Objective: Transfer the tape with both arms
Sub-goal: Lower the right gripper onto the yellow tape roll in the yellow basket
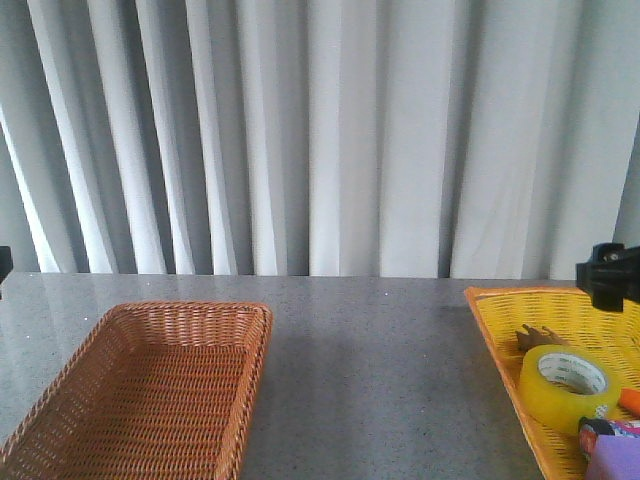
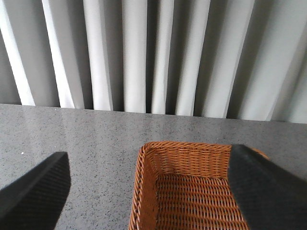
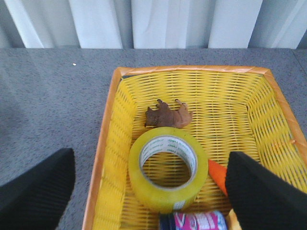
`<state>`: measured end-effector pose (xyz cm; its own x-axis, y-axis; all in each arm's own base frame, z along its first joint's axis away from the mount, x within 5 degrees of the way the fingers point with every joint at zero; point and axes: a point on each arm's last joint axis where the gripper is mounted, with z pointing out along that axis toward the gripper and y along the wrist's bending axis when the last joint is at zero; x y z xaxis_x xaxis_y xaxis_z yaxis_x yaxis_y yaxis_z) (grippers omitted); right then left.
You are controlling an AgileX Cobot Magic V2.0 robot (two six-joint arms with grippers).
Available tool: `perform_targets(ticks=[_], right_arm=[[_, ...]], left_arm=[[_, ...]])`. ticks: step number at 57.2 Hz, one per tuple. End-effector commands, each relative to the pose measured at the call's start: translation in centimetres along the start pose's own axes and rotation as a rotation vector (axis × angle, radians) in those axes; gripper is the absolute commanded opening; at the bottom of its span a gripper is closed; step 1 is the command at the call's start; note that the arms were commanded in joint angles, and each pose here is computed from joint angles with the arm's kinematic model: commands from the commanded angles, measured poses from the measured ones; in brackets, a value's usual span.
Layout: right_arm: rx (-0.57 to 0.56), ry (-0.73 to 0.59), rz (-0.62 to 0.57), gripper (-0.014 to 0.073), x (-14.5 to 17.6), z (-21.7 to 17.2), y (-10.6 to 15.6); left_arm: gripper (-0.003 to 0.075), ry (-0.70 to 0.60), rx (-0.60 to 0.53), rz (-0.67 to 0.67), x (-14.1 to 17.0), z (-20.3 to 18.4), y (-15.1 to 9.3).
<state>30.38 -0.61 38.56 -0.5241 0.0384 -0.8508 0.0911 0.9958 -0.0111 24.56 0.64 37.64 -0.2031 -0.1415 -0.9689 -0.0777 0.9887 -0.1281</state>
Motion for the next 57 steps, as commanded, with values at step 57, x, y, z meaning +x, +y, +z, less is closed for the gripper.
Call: perform_targets(ticks=[57], right_arm=[[-0.011,0.416,-0.036,0.0546,0.3,17.7,-6.5]], left_arm=[[0.0583,0.036,0.000,-0.012,0.2,1.8,-0.2]])
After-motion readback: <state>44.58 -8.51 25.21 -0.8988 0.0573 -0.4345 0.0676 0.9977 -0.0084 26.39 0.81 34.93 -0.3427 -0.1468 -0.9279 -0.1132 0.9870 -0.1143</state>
